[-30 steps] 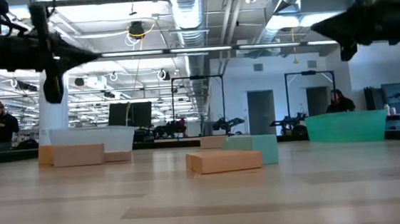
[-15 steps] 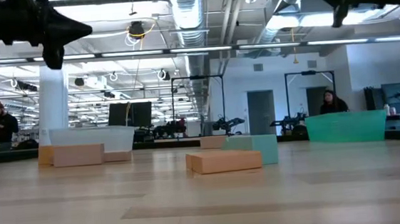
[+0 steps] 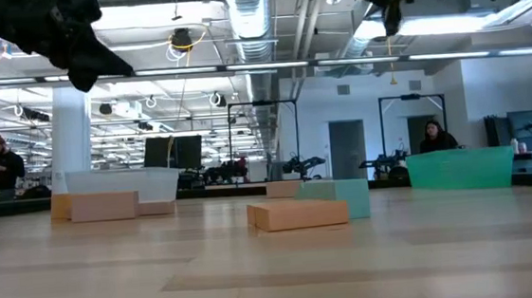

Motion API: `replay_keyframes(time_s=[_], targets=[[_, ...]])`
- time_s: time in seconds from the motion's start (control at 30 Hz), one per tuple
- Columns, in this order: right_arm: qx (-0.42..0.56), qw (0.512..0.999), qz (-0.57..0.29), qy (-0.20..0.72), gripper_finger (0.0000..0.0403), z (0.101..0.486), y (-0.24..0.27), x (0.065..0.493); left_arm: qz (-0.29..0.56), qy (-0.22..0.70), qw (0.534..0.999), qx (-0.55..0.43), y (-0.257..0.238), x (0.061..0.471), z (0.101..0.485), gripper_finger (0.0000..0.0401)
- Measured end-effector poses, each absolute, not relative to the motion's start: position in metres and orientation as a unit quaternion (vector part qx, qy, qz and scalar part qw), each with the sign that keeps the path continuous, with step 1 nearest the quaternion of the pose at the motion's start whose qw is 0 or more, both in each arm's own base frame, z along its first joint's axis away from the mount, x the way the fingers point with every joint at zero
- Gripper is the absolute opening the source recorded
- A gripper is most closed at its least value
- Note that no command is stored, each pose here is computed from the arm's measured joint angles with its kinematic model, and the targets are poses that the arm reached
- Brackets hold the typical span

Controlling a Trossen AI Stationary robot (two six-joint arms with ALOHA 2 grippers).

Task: Sort & place blocks by color
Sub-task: Put the brown block into the transparent bin

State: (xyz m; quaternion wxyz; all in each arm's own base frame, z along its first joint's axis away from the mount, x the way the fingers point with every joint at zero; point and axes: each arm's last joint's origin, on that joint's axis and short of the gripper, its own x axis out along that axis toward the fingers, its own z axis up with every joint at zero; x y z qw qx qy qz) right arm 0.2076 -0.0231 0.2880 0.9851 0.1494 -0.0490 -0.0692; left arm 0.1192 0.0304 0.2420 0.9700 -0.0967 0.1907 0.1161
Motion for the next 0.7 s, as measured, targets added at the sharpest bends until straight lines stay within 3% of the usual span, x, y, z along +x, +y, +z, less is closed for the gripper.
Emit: replay_keyframes(time_s=[0.13,0.3,0.5,0.7], targets=[[0.171,0.983,-0.065,-0.01,0.0034,0.28,-0.025,0.23,0.072,0.241,0.962,-0.101,0.031,0.133,0.231,0.0022],[0.135,0.987,-0.049,0.068,0.005,0.267,-0.018,0.257,0.002,0.316,0.943,-0.108,0.029,0.148,0.213,0.0085],[0.101,0.976,-0.038,0.187,0.0102,0.253,-0.009,0.281,-0.04,0.379,0.917,-0.12,0.018,0.163,0.195,0.0158],[0.098,0.968,-0.033,0.23,0.0166,0.241,-0.004,0.292,-0.03,0.431,0.893,-0.124,0.0,0.173,0.18,0.0173]])
